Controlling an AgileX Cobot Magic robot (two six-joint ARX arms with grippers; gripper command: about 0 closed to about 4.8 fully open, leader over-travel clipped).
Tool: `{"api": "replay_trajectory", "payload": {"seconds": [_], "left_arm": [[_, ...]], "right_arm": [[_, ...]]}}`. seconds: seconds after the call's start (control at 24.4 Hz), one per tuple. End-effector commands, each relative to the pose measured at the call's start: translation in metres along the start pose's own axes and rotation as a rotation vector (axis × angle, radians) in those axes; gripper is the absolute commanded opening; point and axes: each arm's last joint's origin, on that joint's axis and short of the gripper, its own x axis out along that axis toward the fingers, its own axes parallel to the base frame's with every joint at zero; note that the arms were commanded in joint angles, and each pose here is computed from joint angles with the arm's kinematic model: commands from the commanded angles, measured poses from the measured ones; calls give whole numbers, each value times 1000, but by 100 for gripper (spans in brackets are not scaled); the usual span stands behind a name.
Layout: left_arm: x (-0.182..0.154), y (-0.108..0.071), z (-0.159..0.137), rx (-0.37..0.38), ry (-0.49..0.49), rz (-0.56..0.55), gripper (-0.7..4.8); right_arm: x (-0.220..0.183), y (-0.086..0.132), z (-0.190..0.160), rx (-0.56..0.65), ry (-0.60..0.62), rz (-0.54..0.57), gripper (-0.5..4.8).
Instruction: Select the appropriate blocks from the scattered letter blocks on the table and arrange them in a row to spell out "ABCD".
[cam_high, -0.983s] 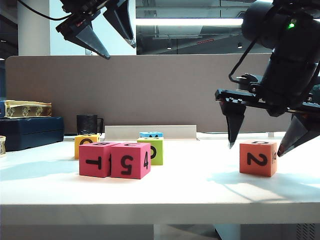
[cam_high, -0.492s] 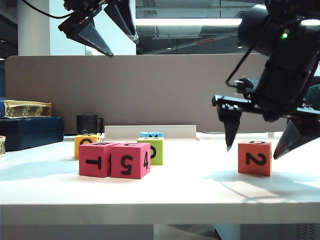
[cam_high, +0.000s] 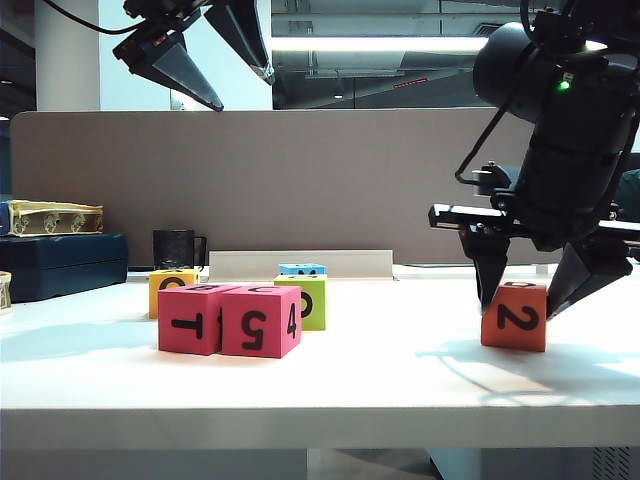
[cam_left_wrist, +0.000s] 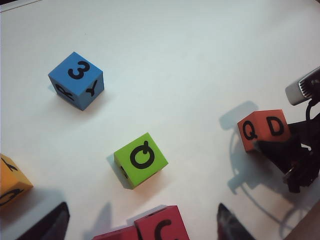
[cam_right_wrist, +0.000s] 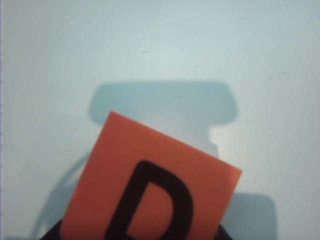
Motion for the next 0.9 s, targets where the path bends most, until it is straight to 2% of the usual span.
{"api": "replay_trajectory", "payload": {"seconds": [0.04,0.29,0.53,0.9], "left_arm": [[-3,-1,2,4,-8,-5,373],[-3,-1,2,7,-8,-5,373],[-3,-1,2,8,-8,-4,373],[-3,-1,2,16,-10,2,373]], "right_arm": [[-2,2,3,4,-24,9,254],[-8,10,12,-2,2,133,251],[-19,27,19,-73,-15,185,251],[-26,55,0,-176,30,251,251]]}}
